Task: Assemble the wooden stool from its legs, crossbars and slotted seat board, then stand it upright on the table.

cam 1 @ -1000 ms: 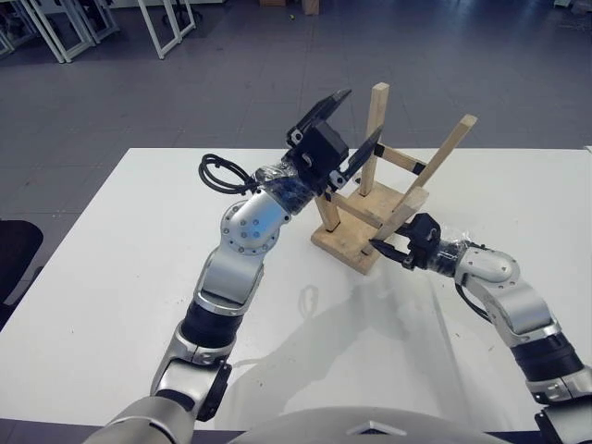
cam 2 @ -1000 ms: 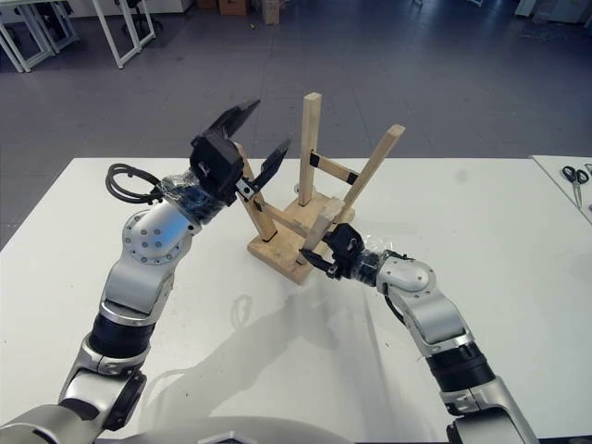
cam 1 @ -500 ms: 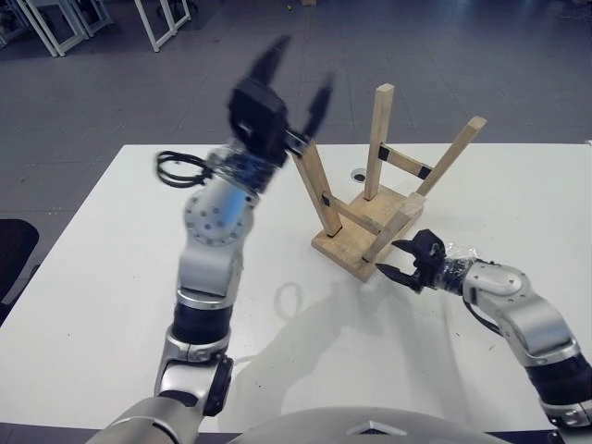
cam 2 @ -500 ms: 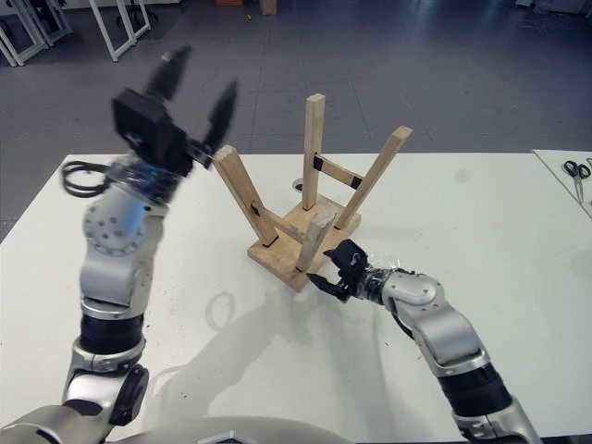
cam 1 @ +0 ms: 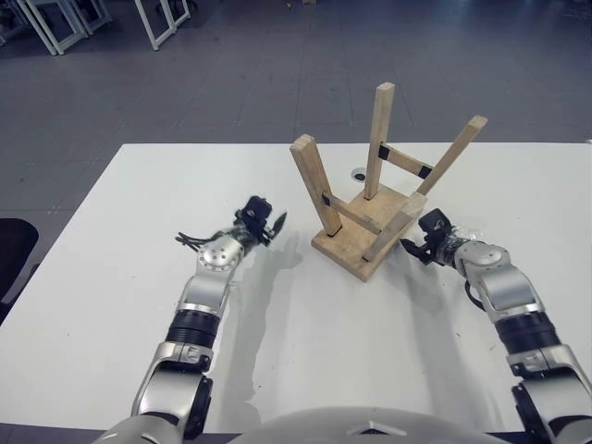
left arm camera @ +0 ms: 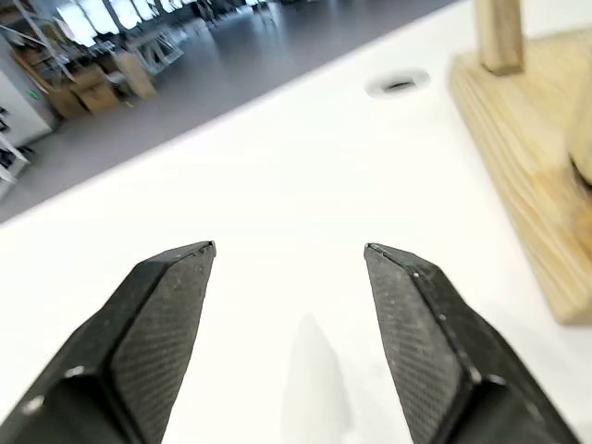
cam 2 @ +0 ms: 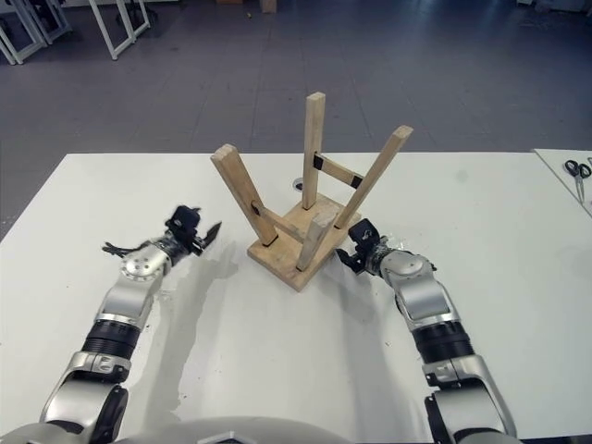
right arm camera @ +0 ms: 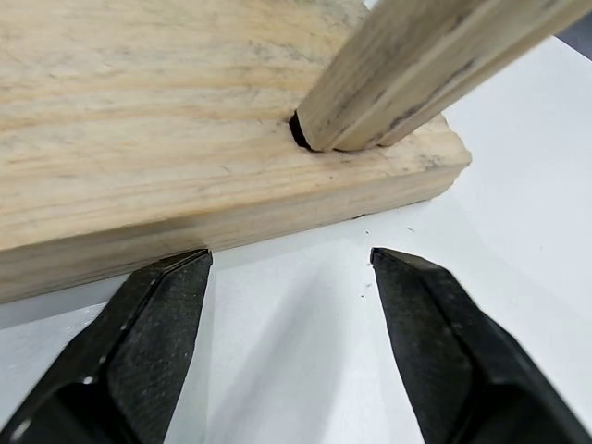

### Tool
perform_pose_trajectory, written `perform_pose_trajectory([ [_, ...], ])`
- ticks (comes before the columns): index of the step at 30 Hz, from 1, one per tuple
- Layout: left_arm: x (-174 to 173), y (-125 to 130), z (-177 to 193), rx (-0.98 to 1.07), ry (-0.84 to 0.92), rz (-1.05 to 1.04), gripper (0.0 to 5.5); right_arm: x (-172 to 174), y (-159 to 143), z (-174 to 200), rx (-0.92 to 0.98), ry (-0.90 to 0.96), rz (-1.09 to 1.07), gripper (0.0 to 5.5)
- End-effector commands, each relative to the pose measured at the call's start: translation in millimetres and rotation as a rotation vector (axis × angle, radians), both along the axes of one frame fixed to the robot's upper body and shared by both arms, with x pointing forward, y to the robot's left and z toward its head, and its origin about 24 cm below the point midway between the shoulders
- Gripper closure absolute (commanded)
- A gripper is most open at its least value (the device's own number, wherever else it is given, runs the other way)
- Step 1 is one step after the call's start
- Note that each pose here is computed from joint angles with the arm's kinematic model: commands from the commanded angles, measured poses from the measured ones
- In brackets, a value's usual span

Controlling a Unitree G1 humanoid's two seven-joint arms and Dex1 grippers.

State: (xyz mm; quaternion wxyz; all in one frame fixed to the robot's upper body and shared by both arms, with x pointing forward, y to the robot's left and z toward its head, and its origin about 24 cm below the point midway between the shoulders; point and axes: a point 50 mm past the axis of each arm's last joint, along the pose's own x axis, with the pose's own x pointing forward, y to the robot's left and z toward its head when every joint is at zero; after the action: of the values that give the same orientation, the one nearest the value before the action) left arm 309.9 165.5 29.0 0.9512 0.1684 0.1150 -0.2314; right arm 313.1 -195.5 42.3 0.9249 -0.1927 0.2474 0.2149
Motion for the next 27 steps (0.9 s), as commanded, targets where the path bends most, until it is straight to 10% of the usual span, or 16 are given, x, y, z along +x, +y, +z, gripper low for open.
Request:
perform_pose_trajectory([
  [1, 3.9, 5.3, -2.8, 0.050, 0.019, 0.009, 2.51, 17.9, 18.5, -9.3, 0.021, 0.010, 0.043, 2.33],
  [12, -22.0, -3.8, -18.3, 0.004, 0.175, -0.114, 2.51, 54.8, 38.3, 20.0, 0.351, -0.208, 0.033, 2.33],
  [27, -43.8, -19.8, -16.8, -0.033, 0.232, -0.259, 2.51, -49.9, 26.6, 247.7, 0.807, -0.798, 0.277, 2.33],
])
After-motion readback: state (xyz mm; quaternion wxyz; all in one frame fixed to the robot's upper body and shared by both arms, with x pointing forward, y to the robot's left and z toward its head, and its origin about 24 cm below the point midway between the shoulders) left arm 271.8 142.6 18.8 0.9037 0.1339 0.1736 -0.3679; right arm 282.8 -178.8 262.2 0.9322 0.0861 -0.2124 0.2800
